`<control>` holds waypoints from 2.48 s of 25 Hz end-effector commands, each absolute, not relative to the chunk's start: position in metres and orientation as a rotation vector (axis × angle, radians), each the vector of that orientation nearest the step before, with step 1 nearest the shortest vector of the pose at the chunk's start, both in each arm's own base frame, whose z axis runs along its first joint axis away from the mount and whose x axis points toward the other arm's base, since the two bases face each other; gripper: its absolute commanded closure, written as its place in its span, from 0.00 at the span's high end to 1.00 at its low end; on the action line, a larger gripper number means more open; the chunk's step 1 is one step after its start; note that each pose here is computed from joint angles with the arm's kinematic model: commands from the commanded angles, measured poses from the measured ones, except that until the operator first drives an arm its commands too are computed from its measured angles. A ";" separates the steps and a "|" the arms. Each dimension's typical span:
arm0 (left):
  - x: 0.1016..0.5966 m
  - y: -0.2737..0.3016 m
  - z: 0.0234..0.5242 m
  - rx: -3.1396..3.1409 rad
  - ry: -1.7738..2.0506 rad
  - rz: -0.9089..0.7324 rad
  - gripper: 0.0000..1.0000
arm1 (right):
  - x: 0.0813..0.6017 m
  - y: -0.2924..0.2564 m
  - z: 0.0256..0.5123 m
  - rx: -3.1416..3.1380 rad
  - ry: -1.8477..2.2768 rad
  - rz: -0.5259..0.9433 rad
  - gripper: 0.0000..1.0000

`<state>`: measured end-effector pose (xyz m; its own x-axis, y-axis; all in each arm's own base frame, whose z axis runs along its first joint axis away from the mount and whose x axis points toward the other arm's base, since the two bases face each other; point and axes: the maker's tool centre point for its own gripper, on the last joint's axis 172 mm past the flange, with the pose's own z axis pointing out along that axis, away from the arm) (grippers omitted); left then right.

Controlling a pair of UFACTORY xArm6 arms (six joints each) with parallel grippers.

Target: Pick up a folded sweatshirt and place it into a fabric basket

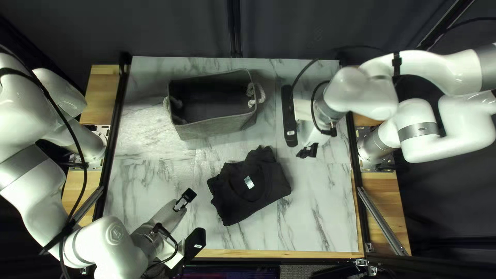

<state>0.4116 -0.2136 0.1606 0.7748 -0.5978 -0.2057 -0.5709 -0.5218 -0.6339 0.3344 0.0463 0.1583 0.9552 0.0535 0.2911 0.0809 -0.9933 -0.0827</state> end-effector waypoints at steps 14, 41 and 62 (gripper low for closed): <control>0.414 -0.204 0.151 -2.187 0.879 -0.029 1.00 | 0.350 0.053 0.140 -2.811 0.023 -0.326 1.00; 0.430 -0.206 0.145 -2.212 0.935 -0.072 1.00 | 0.355 0.046 0.121 -2.771 -0.015 -0.286 1.00; 0.471 -0.244 0.122 -2.131 1.027 -0.096 1.00 | 0.361 0.049 0.129 -2.721 -0.050 -0.303 1.00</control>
<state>0.4660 -0.2335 0.1289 0.6814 -0.6916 -0.2394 -0.6428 -0.4091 -0.6476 0.3600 0.0490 0.1311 0.9753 -0.0045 0.2207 0.0815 -0.9217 -0.3791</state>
